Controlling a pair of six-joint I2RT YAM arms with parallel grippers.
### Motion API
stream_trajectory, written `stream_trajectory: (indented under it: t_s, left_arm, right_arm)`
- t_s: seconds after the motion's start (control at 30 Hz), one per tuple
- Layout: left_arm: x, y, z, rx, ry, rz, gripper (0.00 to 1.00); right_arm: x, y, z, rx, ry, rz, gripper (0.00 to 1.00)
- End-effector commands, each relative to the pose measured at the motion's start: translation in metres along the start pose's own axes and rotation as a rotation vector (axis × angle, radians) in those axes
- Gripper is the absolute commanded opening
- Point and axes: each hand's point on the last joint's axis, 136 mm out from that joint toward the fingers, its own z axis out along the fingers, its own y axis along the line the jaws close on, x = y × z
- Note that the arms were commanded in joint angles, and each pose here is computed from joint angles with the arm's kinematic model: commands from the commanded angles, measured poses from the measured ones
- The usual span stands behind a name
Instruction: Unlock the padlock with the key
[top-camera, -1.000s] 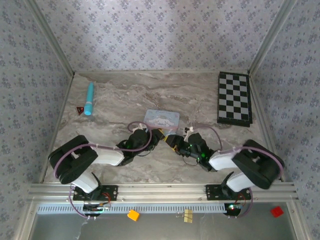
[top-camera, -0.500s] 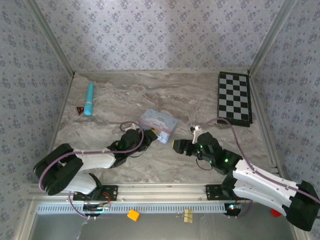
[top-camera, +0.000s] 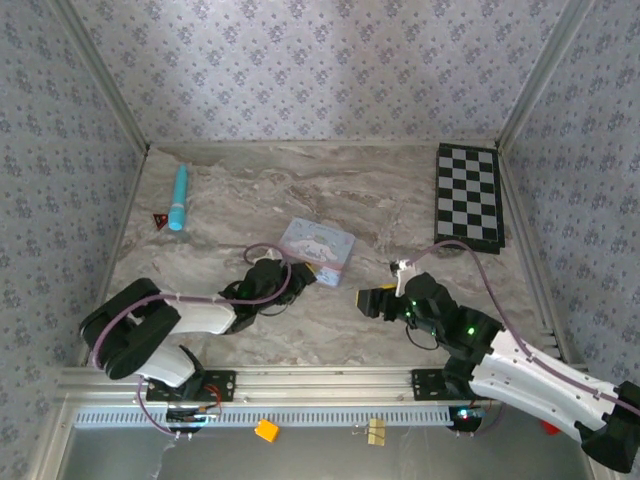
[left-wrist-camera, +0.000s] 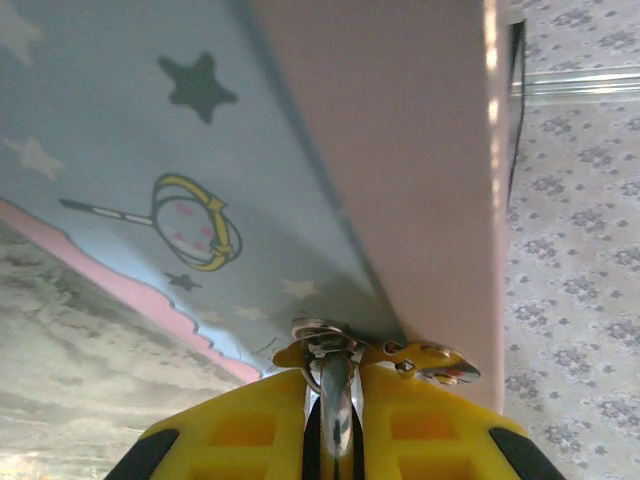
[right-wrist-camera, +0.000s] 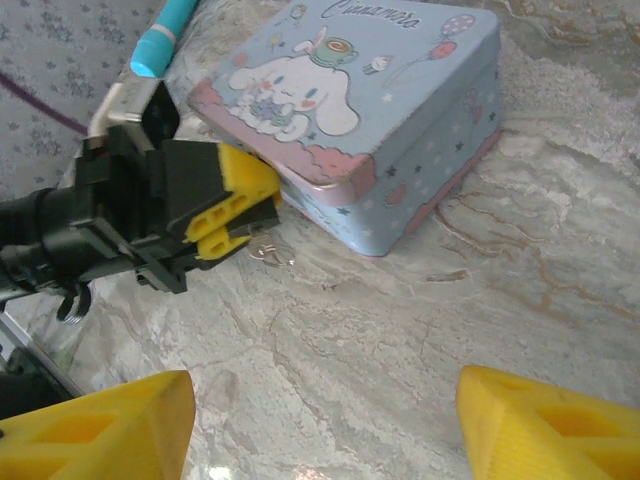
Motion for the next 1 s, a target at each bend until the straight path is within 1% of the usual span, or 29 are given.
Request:
stream_trajectory:
  t_s: [0.0, 0.2, 0.47, 0.53, 0.7, 0.87, 0.97]
  left_arm:
    - [0.000, -0.040, 0.009, 0.131, 0.017, -0.025, 0.00]
    - [0.001, -0.034, 0.018, 0.124, 0.028, -0.053, 0.00]
    - [0.003, -0.032, 0.020, 0.088, 0.039, -0.053, 0.00]
    - [0.005, -0.033, 0.021, 0.088, 0.042, -0.052, 0.00]
    - [0.011, -0.037, 0.023, 0.076, 0.069, -0.061, 0.00]
    - [0.020, -0.039, 0.023, 0.065, 0.087, -0.043, 0.00]
    - [0.023, -0.043, 0.024, 0.078, 0.098, -0.047, 0.00]
  right_arm:
    - [-0.007, 0.006, -0.005, -0.019, -0.055, -0.099, 0.70]
    - [-0.001, 0.014, 0.003, -0.065, -0.131, -0.234, 0.68]
    - [0.011, 0.039, 0.009, -0.129, -0.311, -0.498, 0.66]
    - [0.015, 0.039, 0.013, -0.126, -0.323, -0.566, 0.65]
    - [0.021, 0.033, 0.027, -0.043, -0.327, -0.776, 0.66]
    - [0.021, 0.032, 0.044, 0.020, -0.340, -0.888, 0.62]
    - [0.019, 0.023, 0.059, 0.129, -0.318, -0.976, 0.62]
